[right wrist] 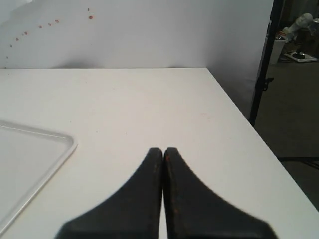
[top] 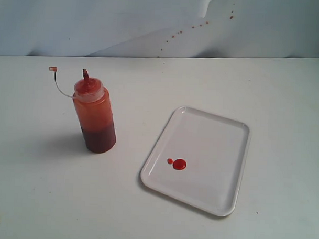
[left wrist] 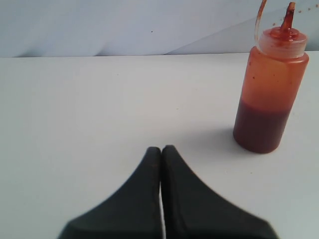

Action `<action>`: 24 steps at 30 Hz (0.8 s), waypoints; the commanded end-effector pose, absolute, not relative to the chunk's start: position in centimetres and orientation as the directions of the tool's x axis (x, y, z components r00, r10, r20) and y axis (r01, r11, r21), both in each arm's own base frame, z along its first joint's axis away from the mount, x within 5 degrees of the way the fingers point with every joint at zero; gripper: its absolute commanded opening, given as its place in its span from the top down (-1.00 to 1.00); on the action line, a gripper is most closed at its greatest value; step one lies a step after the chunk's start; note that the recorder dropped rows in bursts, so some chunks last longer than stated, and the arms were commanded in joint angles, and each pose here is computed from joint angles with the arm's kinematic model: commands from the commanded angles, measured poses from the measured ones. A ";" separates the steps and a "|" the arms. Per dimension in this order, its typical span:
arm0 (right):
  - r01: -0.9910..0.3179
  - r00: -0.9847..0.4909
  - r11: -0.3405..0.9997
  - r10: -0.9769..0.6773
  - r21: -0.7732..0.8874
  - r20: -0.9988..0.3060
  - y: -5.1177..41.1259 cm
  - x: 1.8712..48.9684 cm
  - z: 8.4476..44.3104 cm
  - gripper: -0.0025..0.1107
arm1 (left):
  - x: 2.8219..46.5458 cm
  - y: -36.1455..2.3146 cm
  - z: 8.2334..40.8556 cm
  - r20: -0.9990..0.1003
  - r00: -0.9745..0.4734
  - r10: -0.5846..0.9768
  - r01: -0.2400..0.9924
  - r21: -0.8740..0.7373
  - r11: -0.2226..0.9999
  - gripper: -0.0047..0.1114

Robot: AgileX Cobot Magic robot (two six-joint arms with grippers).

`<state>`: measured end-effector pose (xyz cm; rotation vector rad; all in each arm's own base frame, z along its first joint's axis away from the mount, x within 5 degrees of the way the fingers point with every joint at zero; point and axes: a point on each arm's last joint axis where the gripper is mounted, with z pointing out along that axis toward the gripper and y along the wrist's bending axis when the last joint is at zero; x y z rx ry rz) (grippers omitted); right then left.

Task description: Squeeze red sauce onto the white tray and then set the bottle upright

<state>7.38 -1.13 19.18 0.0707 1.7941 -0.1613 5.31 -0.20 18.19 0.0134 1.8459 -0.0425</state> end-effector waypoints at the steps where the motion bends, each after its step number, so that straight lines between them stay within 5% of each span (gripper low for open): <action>1: 0.126 -0.260 0.984 -0.091 -0.127 -0.961 -1.2 7.3 18.9 0.96 | 5.3 -0.2 18.2 -0.966 -0.258 -0.012 0.032 -0.021 0.999 0.92; 24: -0.045 -0.251 0.988 -0.153 -0.147 -0.956 0.1 5.3 18.2 0.96 | 5.3 -0.2 18.2 -0.966 -0.258 -0.012 0.032 -0.021 0.999 0.92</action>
